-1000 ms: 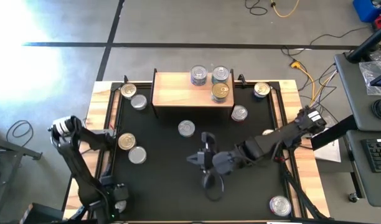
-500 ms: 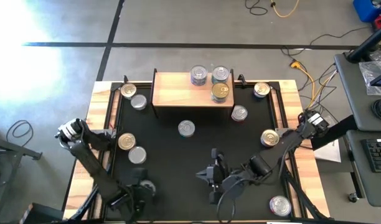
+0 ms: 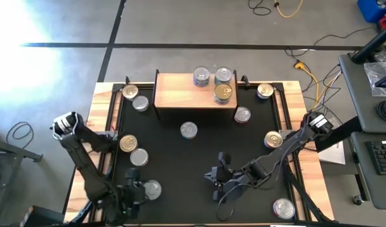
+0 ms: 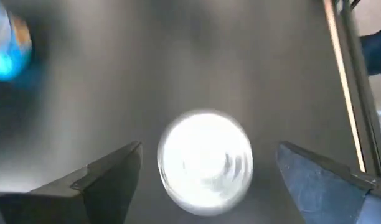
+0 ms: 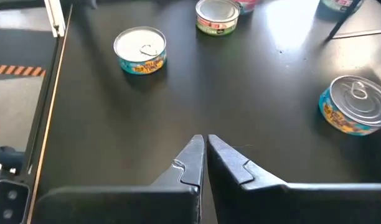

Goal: Stack canned seafood by type on shelf
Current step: Put the bottom blue yellow tuna can on the shelf

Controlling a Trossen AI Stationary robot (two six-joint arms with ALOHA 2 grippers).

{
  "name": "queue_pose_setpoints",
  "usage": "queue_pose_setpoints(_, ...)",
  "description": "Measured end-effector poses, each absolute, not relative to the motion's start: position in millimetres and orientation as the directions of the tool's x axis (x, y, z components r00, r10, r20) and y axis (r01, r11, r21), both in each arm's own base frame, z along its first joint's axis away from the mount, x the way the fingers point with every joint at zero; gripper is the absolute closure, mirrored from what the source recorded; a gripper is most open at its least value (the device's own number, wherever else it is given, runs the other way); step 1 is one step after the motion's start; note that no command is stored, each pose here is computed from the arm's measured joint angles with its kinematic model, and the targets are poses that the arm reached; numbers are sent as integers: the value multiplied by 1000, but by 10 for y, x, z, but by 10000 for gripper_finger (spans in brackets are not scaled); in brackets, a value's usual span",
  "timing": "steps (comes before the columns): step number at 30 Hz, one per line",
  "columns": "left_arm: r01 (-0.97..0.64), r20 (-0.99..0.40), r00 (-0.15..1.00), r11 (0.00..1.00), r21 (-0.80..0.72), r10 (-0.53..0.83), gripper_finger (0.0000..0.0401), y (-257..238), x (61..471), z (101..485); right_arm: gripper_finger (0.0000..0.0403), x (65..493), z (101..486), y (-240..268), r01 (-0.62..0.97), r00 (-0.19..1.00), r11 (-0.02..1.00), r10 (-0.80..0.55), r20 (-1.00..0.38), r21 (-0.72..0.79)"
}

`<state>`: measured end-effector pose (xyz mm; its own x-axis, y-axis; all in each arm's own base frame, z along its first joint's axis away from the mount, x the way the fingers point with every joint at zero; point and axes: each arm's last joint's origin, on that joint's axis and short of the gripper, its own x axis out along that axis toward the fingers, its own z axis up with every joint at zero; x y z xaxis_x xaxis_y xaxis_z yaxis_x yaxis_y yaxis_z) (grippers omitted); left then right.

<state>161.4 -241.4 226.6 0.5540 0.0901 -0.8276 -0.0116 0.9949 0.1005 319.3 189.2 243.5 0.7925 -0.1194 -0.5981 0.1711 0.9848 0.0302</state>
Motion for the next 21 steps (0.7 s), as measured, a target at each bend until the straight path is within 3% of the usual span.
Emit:
queue_pose_setpoints(7,-213,-860,494,977,21,126,49,-2241,1281,1930,390,3209,2328,1829,155,798,988,-113,-591,21)
queue_pose_setpoints(12,-303,-933,344,953,-4,105,48,-2162,1199,1759,390,3243,2287,1771,87,760,988,15,-649,126)
queue_pose_setpoints(16,-382,-970,233,924,-20,75,48,-2116,1107,1620,390,3256,2290,1758,70,761,990,24,-649,119)
queue_pose_setpoints(21,-362,-965,261,928,-91,7,48,-2165,1094,1560,390,3271,2292,1726,70,768,995,-9,-641,70)
